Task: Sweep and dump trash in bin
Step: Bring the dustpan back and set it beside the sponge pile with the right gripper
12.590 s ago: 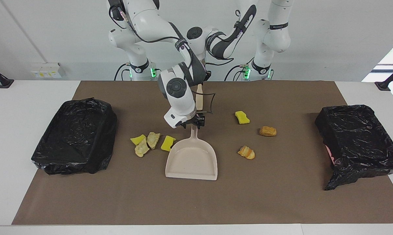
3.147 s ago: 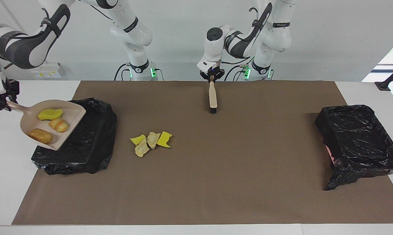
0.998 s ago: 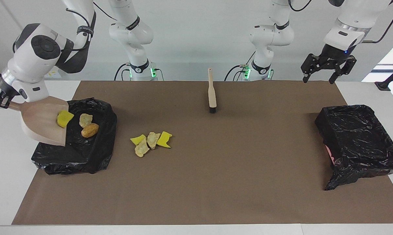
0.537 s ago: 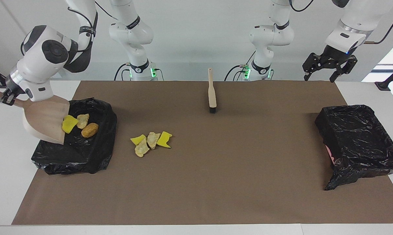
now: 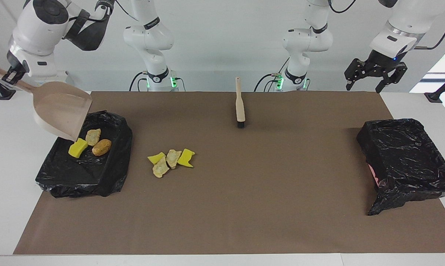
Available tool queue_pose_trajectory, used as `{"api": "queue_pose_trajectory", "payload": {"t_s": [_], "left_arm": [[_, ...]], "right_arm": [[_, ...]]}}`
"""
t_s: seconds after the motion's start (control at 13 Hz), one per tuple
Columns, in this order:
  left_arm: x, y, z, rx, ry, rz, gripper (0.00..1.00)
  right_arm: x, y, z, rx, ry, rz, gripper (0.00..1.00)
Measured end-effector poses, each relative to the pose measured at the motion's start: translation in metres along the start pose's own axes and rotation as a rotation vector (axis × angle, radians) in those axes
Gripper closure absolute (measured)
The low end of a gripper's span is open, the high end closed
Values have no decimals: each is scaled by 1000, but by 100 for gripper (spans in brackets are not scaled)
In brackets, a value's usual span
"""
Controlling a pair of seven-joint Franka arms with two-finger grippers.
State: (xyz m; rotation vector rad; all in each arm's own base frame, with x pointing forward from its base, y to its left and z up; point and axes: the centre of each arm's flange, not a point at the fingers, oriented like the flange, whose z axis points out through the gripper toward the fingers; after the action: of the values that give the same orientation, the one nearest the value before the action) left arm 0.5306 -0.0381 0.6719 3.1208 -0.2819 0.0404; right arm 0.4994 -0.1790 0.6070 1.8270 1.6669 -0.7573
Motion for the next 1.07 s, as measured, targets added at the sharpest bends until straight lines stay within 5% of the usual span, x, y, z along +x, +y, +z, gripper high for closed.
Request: {"api": "queue_pose_trajectory", "payload": {"t_s": [0.77, 1.07], "left_arm": [[-2, 0, 1, -2, -19, 4, 0], [-3, 1, 1, -3, -21, 5, 0]], "right_arm": [[159, -13, -112, 149, 330, 509, 68], [249, -14, -170, 283, 433, 777, 68]]}}
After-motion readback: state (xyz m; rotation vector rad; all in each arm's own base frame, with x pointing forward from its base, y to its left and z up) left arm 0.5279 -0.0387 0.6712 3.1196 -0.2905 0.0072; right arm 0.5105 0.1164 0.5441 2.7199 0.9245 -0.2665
